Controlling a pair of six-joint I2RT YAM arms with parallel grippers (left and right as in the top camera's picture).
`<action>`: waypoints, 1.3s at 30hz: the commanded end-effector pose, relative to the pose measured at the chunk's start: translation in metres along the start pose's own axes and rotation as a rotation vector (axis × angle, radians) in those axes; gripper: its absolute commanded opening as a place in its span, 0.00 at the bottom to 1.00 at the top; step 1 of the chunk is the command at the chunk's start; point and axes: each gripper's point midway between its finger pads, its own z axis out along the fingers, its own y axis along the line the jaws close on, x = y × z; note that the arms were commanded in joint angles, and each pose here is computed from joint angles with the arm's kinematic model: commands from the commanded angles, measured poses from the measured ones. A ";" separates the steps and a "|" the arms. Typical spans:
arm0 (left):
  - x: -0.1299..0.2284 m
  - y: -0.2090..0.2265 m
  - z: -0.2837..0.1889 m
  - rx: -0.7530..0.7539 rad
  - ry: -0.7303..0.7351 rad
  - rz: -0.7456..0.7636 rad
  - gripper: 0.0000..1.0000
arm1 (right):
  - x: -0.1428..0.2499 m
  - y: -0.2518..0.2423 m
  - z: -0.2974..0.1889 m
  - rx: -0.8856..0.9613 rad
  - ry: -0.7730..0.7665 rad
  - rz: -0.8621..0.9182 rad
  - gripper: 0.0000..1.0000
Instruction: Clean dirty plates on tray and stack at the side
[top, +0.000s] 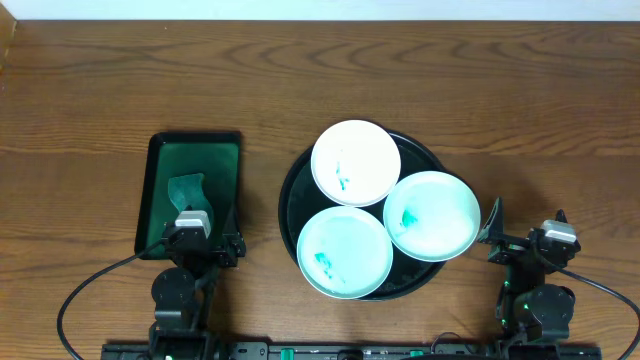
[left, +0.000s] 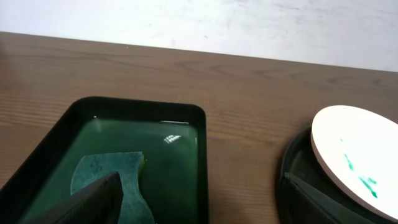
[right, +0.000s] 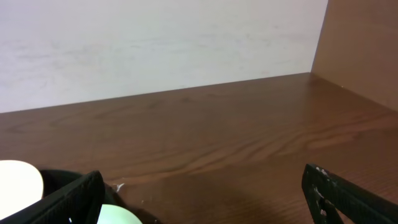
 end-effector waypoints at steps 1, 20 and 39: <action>0.016 -0.003 0.001 0.022 0.051 -0.002 0.80 | 0.000 -0.005 0.000 0.027 -0.001 -0.015 0.99; 0.016 -0.003 0.001 0.022 0.051 -0.002 0.80 | 0.000 -0.005 0.000 0.027 -0.001 -0.015 0.99; 0.016 -0.003 0.001 0.021 0.051 -0.002 0.80 | 0.000 -0.005 0.000 0.027 -0.001 -0.015 0.99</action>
